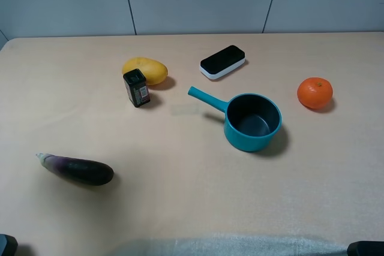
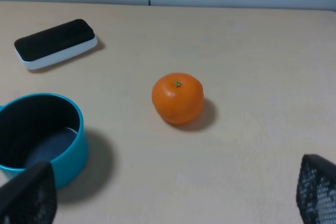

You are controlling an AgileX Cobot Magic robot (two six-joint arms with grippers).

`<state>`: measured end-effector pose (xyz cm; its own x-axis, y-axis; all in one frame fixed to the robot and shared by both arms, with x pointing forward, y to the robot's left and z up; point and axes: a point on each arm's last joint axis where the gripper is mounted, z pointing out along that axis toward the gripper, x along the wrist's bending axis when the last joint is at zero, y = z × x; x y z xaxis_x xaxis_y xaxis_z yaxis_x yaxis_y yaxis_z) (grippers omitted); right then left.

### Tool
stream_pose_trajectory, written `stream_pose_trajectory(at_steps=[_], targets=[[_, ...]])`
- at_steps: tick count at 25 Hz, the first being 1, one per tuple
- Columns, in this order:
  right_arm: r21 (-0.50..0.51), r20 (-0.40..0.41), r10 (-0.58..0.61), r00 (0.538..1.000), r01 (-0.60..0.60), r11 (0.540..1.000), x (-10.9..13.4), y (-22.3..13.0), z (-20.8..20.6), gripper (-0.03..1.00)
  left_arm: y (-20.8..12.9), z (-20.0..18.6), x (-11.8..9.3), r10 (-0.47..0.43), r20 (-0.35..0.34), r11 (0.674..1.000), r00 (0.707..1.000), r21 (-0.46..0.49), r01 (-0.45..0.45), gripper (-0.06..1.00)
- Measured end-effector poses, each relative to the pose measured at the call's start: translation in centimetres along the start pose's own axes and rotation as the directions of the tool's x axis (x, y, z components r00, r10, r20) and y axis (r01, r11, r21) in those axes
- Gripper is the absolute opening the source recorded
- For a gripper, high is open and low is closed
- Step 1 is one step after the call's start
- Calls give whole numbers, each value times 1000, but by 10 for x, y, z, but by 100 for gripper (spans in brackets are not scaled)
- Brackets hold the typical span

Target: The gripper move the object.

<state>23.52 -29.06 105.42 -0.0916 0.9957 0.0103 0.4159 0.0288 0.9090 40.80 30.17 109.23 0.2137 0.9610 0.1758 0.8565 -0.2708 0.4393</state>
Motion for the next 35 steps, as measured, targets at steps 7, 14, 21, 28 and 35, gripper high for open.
stream_pose_trajectory(at_steps=[7, 14, 21, 28, 35], targets=[[0, 0, 0, 1000, 0, 1000, 0, 0, 0, 69, -54, -7, -15, -46, 0, 991, 999, -123, 46, 82], [0, 0, 0, 1000, 0, 1000, 0, 0, 0, 69, -94, -21, -24, -66, -29, 958, 997, -282, 55, 82], [0, 0, 0, 1000, 0, 1000, 0, 0, 0, 69, -115, -21, -31, -104, -6, 932, 995, -349, 95, 82], [0, 0, 0, 1000, 0, 1000, 0, 0, 0, 69, -124, -24, -33, -107, -6, 922, 994, -374, 97, 82], [0, 0, 0, 1000, 0, 1000, 0, 0, 0, 69, -141, -26, -38, -111, -2, 913, 994, -394, 102, 82]])
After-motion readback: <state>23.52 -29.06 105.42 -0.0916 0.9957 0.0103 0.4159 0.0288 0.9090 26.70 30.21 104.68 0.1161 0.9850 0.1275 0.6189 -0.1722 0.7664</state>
